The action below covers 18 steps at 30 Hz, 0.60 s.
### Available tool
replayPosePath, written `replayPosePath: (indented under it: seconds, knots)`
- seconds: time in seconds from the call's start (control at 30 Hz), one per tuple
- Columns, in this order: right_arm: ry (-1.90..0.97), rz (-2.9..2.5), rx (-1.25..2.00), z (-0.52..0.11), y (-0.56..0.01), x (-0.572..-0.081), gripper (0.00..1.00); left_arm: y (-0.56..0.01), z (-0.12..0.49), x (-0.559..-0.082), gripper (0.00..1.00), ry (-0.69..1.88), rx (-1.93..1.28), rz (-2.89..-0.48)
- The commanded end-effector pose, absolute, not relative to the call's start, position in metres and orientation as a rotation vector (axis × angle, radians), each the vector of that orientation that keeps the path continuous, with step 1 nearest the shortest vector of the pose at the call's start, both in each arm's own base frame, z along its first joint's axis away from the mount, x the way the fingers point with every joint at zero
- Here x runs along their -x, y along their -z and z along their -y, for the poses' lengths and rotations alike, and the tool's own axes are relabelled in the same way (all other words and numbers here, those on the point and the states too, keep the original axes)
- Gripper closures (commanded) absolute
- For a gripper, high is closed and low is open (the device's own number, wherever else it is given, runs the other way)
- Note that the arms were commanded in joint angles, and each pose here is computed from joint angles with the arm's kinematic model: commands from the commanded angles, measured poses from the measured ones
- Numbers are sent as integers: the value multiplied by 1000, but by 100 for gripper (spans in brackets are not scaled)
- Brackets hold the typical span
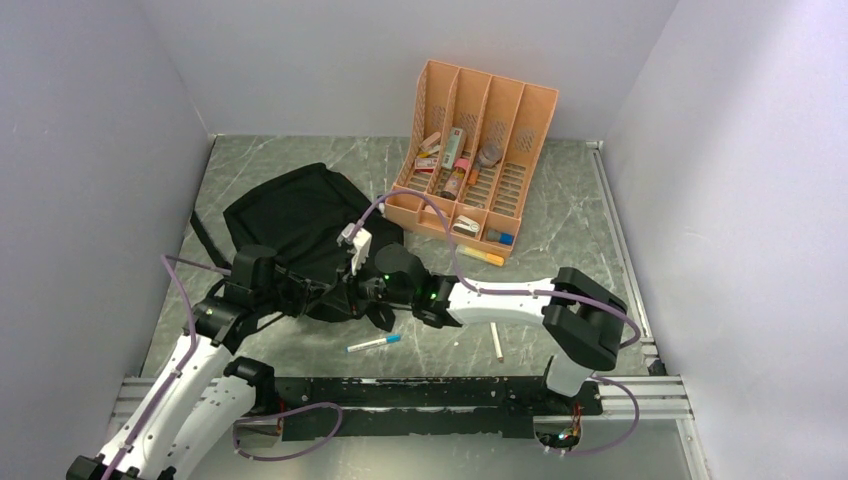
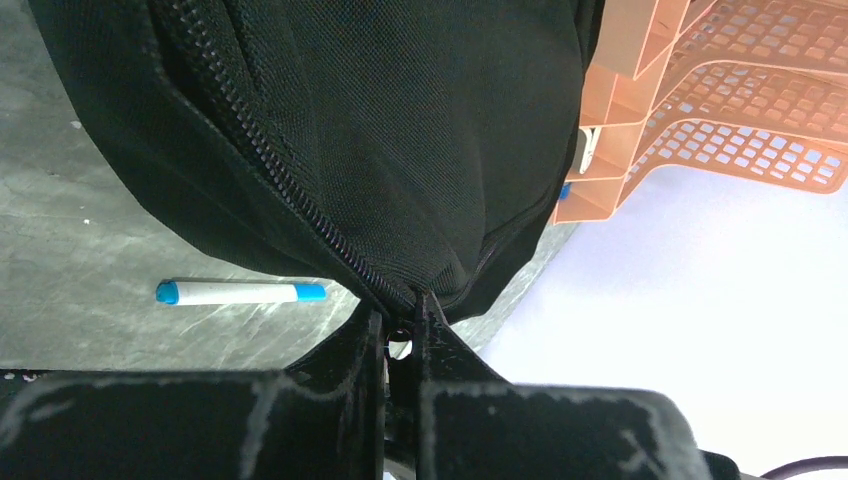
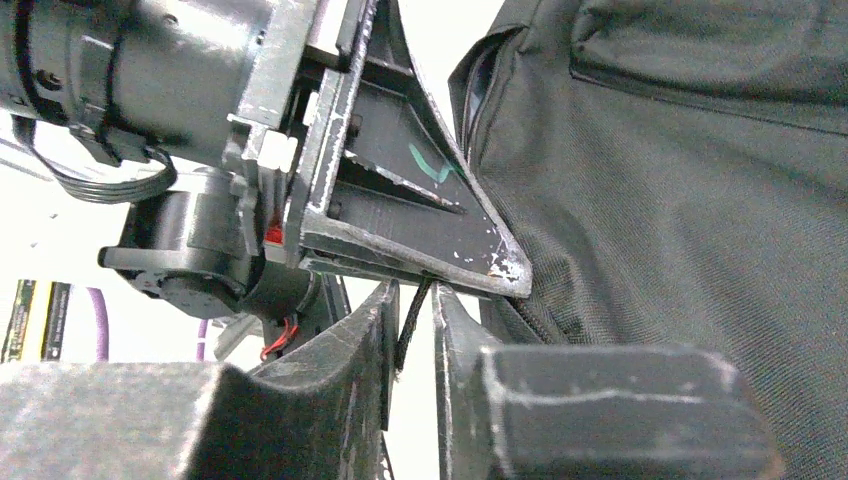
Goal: Pack the student bag
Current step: Zip the student bag at the center of the board.
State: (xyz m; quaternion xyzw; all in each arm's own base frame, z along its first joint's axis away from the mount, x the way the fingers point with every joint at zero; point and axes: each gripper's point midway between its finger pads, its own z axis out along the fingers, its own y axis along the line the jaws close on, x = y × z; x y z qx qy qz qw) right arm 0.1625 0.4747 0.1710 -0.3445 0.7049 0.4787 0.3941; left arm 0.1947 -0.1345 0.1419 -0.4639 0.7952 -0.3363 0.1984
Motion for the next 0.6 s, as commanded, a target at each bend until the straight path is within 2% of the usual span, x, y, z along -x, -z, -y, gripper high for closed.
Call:
replayPosePath:
  seconds: [0.0, 0.17, 0.33, 0.57]
  knots:
    - [-1271, -1653, 843, -474, -214, -161, 75, -144, 140, -194, 95, 985, 1270, -2238]
    - [-1200, -1648, 802, -461, -220, -169, 67, -144, 141, -193, 95, 984, 1265, -2243]
    - [-956, -1750, 615, -431, -207, -207, 58, -145, 141, -193, 95, 984, 1243, -2243]
    - [-753, -1972, 481, -403, -154, -238, 56, -147, 145, -194, 95, 1009, 1166, -2259]
